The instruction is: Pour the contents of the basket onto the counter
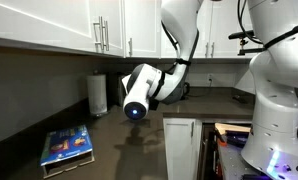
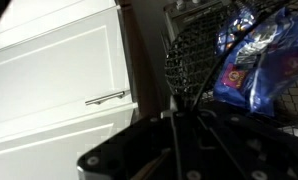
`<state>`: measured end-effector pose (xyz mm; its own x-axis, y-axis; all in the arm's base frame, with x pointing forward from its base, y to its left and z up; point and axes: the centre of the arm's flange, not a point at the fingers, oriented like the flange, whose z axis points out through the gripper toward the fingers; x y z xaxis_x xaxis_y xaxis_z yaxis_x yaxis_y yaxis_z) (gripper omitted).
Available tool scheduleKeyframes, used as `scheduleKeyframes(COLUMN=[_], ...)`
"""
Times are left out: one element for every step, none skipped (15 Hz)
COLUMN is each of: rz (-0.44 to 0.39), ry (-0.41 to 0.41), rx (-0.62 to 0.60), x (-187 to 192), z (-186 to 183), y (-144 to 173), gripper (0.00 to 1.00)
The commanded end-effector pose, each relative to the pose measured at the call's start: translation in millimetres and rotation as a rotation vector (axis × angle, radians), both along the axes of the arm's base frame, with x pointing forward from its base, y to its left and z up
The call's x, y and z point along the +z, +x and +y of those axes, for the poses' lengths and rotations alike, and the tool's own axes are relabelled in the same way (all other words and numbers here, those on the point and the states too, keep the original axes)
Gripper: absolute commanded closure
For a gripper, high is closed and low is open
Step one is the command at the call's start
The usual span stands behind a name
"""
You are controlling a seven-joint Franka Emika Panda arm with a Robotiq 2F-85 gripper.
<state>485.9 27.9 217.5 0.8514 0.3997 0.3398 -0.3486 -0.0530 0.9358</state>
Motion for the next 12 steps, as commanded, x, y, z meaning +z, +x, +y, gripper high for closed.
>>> scheduleKeyframes(rz=[-0.021, -0.022, -0.022, -0.026, -0.023, -0.027, -0.029, -0.032, -0.035, -0.037, -0.04, -0.039], ry=[-0.1, -0.117, -0.135, -0.151, -0.167, -0.181, -0.194, -0.209, -0.222, -0.235, -0.245, -0.252], rx=[-0.011, -0.014, -0.014, -0.015, -0.018, -0.018, -0.02, -0.022, -0.024, -0.026, -0.026, -0.024], x=[-2, -3, -4, -6, -7, -8, -8, -8, -8, -8, -9, -9], z=[4, 5, 7, 8, 9, 10, 10, 11, 12, 13, 15, 17], y=[-1, -2, -4, -5, -5, -6, -6, -6, -6, -6, -6, -7], gripper=[0.95, 0.95, 0.95, 0.95, 0.95, 0.95, 0.95, 0.95, 0.95, 0.95, 0.95, 0.95])
